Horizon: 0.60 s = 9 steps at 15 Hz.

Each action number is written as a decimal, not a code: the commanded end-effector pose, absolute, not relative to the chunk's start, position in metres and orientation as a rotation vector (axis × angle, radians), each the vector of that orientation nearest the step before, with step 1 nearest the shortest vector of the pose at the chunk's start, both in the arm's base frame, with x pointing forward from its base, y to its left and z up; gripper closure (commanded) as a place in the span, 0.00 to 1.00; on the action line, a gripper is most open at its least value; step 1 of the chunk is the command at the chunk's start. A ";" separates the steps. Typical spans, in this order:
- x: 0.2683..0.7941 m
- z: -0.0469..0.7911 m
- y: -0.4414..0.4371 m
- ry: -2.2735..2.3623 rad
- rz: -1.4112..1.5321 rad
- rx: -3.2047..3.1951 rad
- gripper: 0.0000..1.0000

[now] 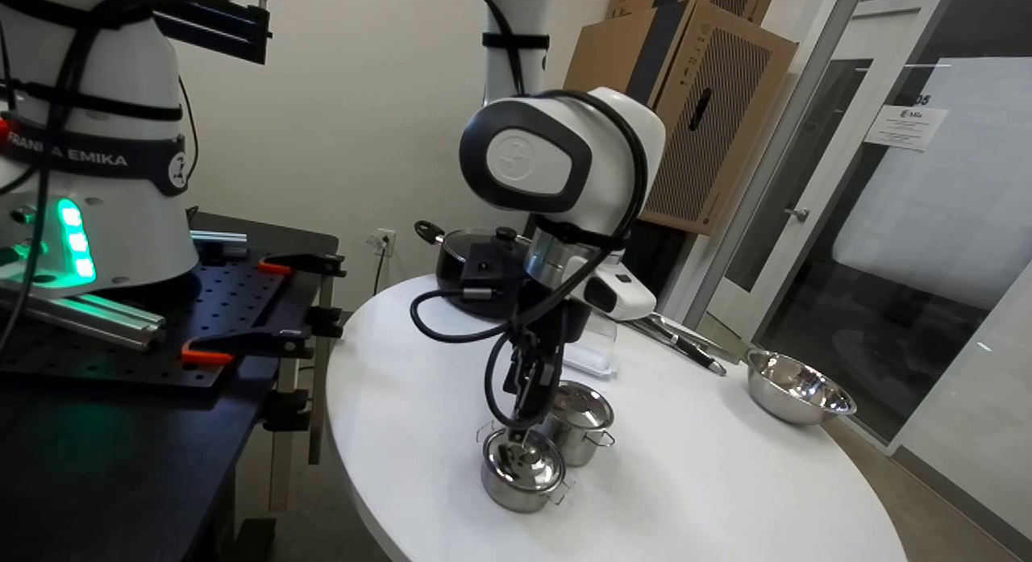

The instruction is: Pick up the lid from the table and put it on the open silver pot. Pick up the lid off the other pot and put it on the table.

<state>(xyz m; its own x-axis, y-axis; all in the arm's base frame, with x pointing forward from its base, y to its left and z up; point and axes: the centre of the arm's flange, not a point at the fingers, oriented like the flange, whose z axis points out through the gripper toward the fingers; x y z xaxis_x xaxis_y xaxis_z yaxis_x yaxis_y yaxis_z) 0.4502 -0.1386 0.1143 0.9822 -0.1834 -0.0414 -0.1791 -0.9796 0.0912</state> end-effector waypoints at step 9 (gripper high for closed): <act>0.458 0.103 -0.138 -0.293 -0.102 3.035 0.00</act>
<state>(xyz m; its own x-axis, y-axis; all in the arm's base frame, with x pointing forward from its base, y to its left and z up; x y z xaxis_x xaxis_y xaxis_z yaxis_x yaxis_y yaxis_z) 0.4537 -0.1376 0.1079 0.9812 -0.1874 -0.0463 -0.1827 -0.9791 0.0895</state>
